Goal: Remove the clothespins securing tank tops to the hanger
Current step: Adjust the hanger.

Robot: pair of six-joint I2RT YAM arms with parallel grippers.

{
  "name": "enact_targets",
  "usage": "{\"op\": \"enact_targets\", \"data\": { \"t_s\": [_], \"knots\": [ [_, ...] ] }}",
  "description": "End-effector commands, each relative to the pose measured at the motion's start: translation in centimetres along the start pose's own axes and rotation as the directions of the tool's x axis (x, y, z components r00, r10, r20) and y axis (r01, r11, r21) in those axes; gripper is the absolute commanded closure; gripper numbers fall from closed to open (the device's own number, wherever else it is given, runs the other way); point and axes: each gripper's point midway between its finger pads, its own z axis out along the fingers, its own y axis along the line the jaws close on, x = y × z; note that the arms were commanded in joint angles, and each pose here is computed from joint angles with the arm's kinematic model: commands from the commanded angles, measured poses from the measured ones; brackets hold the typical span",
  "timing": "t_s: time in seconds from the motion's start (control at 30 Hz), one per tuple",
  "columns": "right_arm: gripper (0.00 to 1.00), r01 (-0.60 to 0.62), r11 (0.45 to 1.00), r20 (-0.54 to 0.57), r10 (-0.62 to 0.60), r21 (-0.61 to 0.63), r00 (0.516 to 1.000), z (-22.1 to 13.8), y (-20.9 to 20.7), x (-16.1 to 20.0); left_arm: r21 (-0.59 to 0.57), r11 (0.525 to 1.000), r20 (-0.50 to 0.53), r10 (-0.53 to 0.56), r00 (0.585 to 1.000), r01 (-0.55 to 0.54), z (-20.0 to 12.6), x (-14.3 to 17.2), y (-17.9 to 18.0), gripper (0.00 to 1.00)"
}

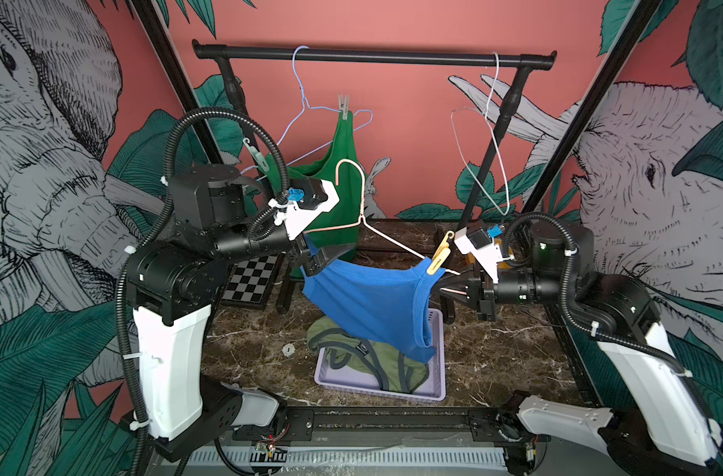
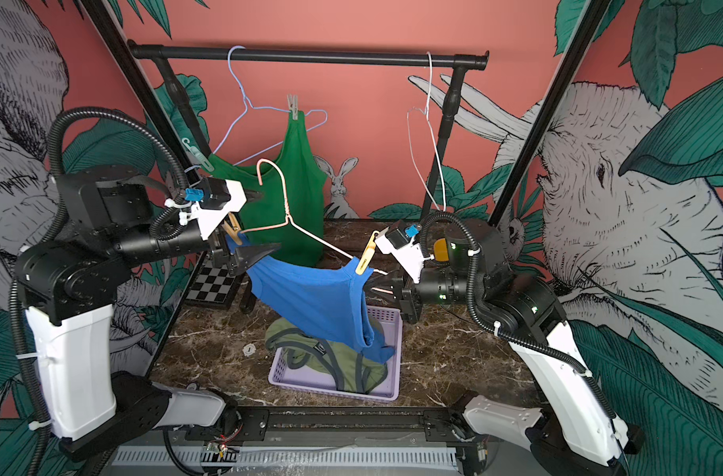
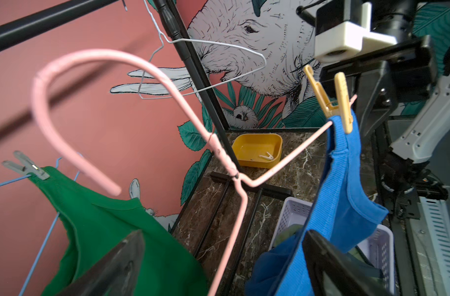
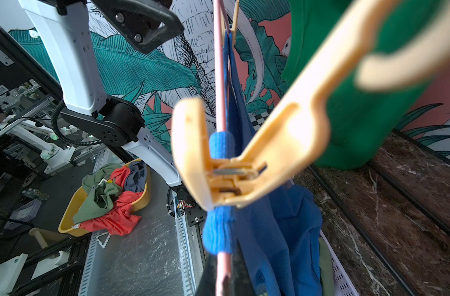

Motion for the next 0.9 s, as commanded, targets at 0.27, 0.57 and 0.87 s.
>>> {"op": "enact_targets", "data": {
  "t_s": [0.27,0.57,0.87],
  "knots": [
    [1.0,0.118,0.991,0.069,-0.113,-0.067,0.991,1.7,0.8,-1.6,0.203,0.979,0.061,-0.043,0.997,0.03,0.1,-0.6,-3.3,0.25],
    [1.0,0.126,0.991,0.037,-0.124,-0.045,0.992,2.9,-0.3,-0.7,0.213,0.976,0.036,-0.045,0.998,0.036,0.3,0.3,-3.6,0.52],
    [1.0,0.124,0.992,0.005,-0.124,0.032,0.992,3.3,-1.9,0.5,0.194,0.98,0.013,-0.045,0.999,0.042,0.6,0.9,-3.3,0.77]
  ]
}}
